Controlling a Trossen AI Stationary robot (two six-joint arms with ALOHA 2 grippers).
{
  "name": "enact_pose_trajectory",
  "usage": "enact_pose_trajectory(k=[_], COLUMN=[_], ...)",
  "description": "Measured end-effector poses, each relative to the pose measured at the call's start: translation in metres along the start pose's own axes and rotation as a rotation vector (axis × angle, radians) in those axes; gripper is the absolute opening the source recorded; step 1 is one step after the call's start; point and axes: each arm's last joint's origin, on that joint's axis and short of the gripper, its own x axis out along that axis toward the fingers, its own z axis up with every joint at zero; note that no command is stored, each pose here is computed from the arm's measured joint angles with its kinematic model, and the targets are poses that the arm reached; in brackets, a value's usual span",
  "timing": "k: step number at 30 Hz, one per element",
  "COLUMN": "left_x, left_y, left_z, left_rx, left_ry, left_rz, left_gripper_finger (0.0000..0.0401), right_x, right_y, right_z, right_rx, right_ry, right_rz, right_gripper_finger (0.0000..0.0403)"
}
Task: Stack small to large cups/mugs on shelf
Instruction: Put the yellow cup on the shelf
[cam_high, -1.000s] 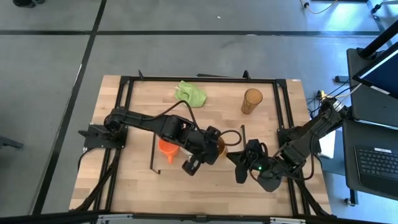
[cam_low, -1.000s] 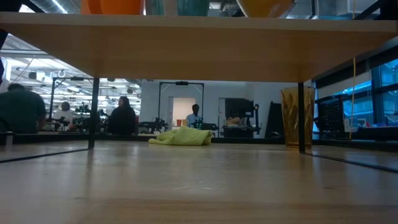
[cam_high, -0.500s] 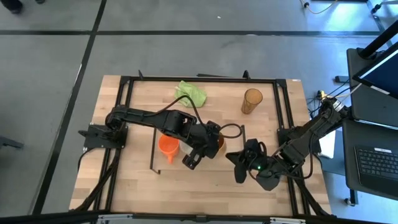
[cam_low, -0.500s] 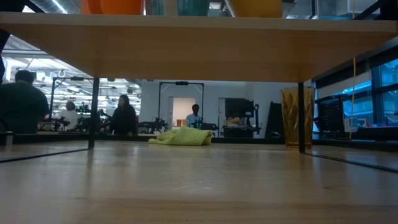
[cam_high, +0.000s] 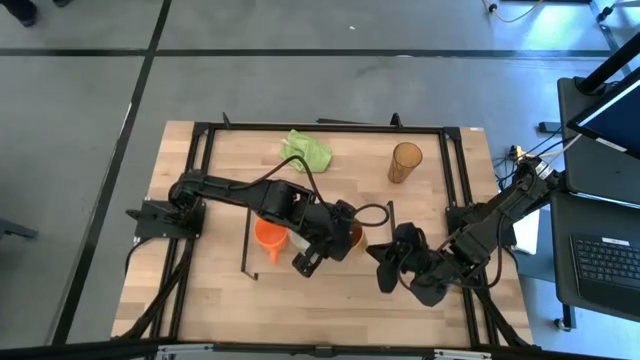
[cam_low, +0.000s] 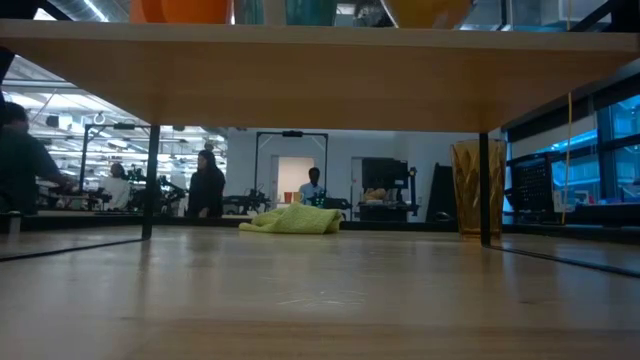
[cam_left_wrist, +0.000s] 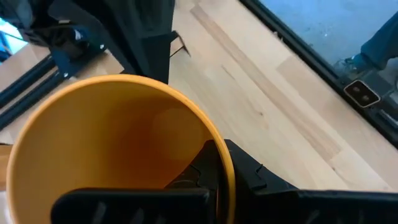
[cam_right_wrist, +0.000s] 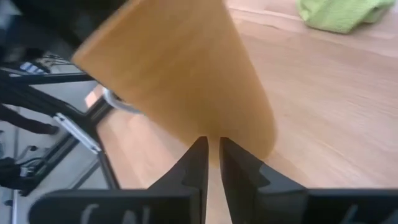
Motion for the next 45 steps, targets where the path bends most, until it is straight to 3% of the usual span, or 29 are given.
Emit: enact_pose_trajectory(k=[16, 23, 45], left_x=[-0.0001, -0.0001, -0.0001], left_y=[-0.0003, -0.0004, -0.0003], left_z=[-0.0033, -0.0034, -0.0034], left_rx=[-0.023, -0.025, -0.049], left_ry=[0.030, 0.031, 0.031], left_rz=[-0.013, -0.013, -0.012], left_gripper_finger=[0.0004, 0.0004, 0.0005], right_x=[0.0000, 0.0000, 0.0000], right_y=[-0.0022, -0.0022, -0.0035], right_z=[-0.0004, -0.0004, -0.0007], right_rx=[0.009, 0.008, 0.030], right_ry=[0.003, 0.003, 0.004], right_rz=[-0.017, -0.017, -0.027], right_gripper_finger=[0.0041, 0.0005, 0.0002])
